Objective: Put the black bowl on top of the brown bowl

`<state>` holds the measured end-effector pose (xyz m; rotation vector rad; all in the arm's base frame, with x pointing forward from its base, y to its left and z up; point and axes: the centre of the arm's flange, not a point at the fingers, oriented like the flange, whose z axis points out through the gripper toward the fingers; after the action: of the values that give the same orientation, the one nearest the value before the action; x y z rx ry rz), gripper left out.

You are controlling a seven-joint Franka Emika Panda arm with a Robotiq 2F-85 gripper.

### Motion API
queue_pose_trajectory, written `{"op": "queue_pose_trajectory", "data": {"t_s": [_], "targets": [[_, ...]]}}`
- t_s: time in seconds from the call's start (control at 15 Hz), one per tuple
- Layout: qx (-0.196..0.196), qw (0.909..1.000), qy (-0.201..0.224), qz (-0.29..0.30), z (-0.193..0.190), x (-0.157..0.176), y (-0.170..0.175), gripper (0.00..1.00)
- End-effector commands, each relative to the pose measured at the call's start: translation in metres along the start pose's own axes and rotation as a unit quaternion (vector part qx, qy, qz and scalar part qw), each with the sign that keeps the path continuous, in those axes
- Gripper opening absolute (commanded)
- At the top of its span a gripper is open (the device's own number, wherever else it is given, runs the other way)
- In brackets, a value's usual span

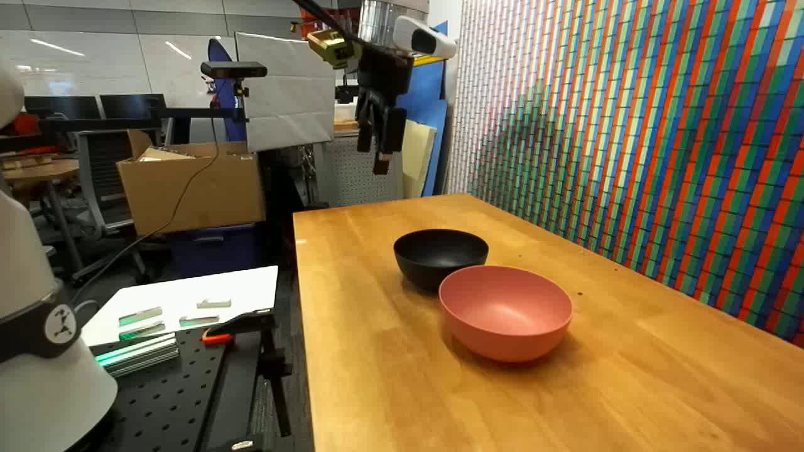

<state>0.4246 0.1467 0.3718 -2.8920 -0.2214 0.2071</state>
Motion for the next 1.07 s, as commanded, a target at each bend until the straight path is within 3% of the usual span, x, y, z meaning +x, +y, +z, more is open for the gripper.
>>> {"op": "queue_pose_trajectory", "data": {"t_s": [0.0,0.27,0.53,0.73,1.0], "targets": [[0.000,1.0000,0.002,0.000,-0.001,0.001,-0.001,1.00],[-0.015,0.9998,0.007,-0.006,-0.007,0.005,-0.006,1.00],[-0.087,0.9949,0.033,-0.039,-0.006,0.034,-0.034,1.00],[-0.147,0.9856,0.039,-0.074,0.017,0.058,-0.065,1.00],[-0.187,0.9762,0.030,-0.106,0.063,0.086,-0.089,1.00]]}}
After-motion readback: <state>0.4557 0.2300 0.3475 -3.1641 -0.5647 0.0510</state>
